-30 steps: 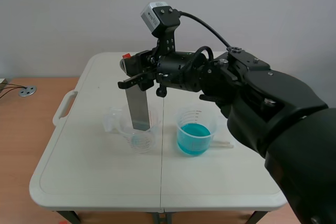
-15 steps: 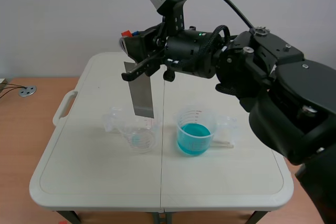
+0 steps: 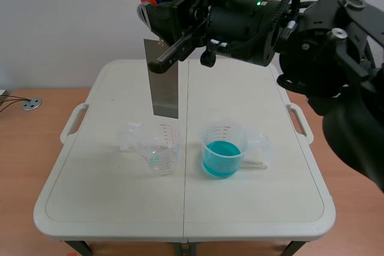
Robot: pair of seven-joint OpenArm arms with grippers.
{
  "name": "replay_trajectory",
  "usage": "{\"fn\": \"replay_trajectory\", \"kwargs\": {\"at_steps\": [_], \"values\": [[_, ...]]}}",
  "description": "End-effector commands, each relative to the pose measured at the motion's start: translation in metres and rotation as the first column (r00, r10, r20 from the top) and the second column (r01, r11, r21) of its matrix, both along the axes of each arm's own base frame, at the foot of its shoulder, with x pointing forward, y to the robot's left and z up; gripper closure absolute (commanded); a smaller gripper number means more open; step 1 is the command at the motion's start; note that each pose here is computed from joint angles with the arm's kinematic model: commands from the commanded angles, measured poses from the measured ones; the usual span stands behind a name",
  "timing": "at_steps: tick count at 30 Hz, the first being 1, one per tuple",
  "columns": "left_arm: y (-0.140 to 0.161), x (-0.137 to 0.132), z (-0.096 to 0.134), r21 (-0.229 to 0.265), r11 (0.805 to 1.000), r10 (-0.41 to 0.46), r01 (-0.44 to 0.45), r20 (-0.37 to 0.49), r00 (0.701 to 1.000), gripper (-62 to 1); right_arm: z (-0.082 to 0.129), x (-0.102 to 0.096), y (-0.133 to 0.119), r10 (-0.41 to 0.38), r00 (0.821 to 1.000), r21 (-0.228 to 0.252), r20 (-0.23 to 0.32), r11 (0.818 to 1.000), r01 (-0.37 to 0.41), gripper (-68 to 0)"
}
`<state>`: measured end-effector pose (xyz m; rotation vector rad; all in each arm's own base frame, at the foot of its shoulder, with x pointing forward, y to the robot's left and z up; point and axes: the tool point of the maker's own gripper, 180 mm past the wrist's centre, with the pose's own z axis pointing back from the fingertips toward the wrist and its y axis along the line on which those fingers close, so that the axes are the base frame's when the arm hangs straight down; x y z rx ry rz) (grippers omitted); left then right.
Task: Hold the metal plate by the orange handle, dip it into the blue solution, take it out and point at it, then put the plate back in the beaker on the left.
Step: 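Move the plate over the blue solution, then point at the plate with the left hand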
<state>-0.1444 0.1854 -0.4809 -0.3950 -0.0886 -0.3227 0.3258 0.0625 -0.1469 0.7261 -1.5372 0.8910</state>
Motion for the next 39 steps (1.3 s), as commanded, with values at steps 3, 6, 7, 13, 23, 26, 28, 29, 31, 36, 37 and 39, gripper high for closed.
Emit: {"fn": "replay_trajectory", "kwargs": {"at_steps": [3,6,7,13,23,26,28,29,31,36,37,39], "values": [[0.018,0.026,0.005,0.029,0.999,0.041,-0.043,0.064,0.997,-2.3,0.022,0.0,-0.016,-0.027,0.997,0.019,0.066,0.999,0.026,-1.3],[0.037,0.054,0.011,0.052,0.994,0.088,-0.096,0.13,0.988,-2.3,0.029,-0.003,-0.027,-0.047,0.994,0.009,0.095,0.999,0.046,-1.3],[0.045,0.064,0.015,0.06,0.992,0.102,-0.112,0.156,0.982,-2.3,0.031,-0.003,-0.03,-0.053,0.993,0.005,0.104,0.999,0.053,-1.3],[0.097,0.133,0.05,0.115,0.968,0.172,-0.224,0.351,0.921,-2.3,0.036,-0.004,-0.052,-0.091,0.986,-0.026,0.138,0.995,0.096,-1.3],[0.15,0.259,0.161,0.115,0.943,0.129,-0.313,0.74,0.66,-2.3,0.031,0.0,-0.089,-0.15,0.977,-0.06,0.149,0.985,0.16,-1.3],[0.139,0.297,0.208,0.065,0.959,0.088,-0.276,0.858,0.506,-2.3,0.029,-0.001,-0.093,-0.149,0.977,-0.073,0.151,0.984,0.161,-1.3],[0.122,0.316,0.23,0.031,0.976,0.068,-0.217,0.898,0.435,-2.3,0.026,-0.002,-0.094,-0.147,0.978,-0.084,0.146,0.983,0.161,-1.3],[0.109,0.325,0.237,0.018,0.986,0.055,-0.169,0.907,0.418,-2.3,0.025,-0.002,-0.094,-0.147,0.978,-0.085,0.145,0.983,0.161,-1.3],[0.086,0.34,0.248,-0.001,0.997,0.03,-0.072,0.916,0.399,-2.3,0.025,-0.002,-0.094,-0.147,0.979,-0.085,0.142,0.983,0.16,-1.3],[0.034,0.368,0.267,-0.035,0.99,-0.017,0.137,0.934,0.358,-2.3,0.021,-0.004,-0.094,-0.147,0.98,-0.084,0.131,0.984,0.159,-1.2],[0.024,0.372,0.269,-0.041,0.984,-0.023,0.173,0.935,0.353,-2.3,0.021,-0.004,-0.094,-0.146,0.981,-0.085,0.13,0.984,0.158,-1.3],[0.007,0.378,0.268,-0.05,0.97,-0.038,0.237,0.934,0.355,-2.3,0.02,-0.004,-0.094,-0.144,0.981,-0.087,0.128,0.984,0.156,-1.2]]}}
